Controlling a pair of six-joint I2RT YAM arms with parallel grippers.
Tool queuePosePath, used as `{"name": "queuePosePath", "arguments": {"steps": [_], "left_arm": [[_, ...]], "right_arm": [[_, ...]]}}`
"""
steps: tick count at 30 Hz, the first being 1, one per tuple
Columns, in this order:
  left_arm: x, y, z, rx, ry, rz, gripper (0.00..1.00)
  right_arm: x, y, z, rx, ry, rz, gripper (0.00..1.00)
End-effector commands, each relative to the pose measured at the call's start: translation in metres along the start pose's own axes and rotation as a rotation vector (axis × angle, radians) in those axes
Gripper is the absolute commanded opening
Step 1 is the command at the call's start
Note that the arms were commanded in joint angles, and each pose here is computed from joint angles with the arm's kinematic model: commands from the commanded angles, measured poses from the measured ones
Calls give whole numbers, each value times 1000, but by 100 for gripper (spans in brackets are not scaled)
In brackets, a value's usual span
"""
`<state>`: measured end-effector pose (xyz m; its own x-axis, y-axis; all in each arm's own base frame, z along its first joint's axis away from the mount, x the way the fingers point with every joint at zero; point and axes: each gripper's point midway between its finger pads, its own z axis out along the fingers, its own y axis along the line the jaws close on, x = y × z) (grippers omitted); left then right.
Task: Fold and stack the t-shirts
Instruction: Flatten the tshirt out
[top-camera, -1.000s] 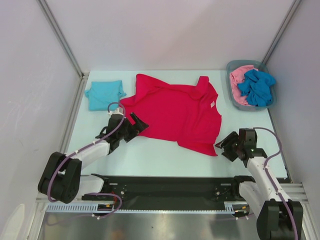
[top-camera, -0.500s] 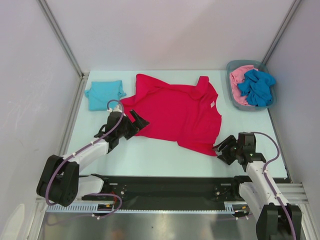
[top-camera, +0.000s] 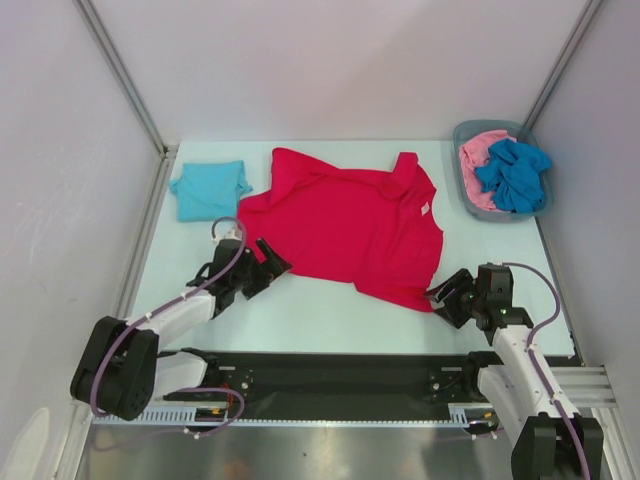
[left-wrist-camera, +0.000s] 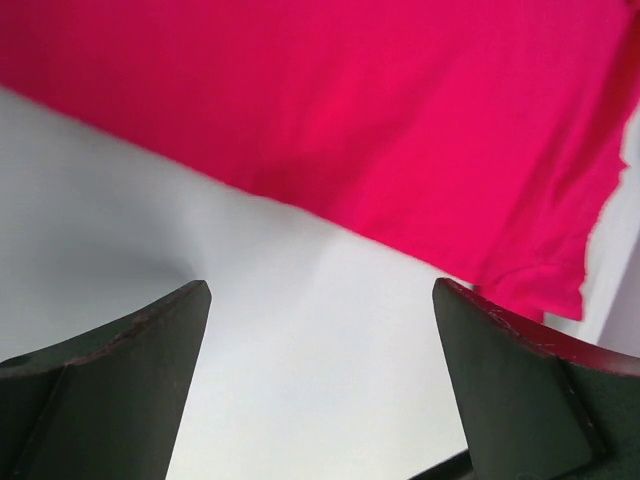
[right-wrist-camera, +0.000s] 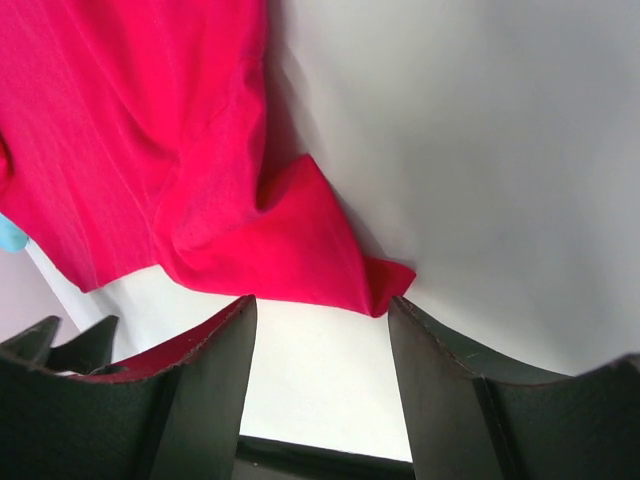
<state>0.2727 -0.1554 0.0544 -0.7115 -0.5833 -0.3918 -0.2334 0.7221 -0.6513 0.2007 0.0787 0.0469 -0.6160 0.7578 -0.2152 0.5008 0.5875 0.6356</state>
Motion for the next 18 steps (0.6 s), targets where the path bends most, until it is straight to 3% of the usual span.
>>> {"name": "queuePosePath", "arguments": {"steps": [1,8,13,18], "left_arm": [[-7,21,-1,-57,-52,-38,100],[-9,44,9,-99,-35,-71,100],[-15,39,21,-84,-29,-78,89],[-16,33,37,-73,-6,-86,87]], "right_arm": [[-8,10,-3,-22,-18,-4,61],[-5,6,2,-20,-6,-10,61],[2,-2,13,-26,13,11,61],[2,-1,21,-57,13,23,60]]}}
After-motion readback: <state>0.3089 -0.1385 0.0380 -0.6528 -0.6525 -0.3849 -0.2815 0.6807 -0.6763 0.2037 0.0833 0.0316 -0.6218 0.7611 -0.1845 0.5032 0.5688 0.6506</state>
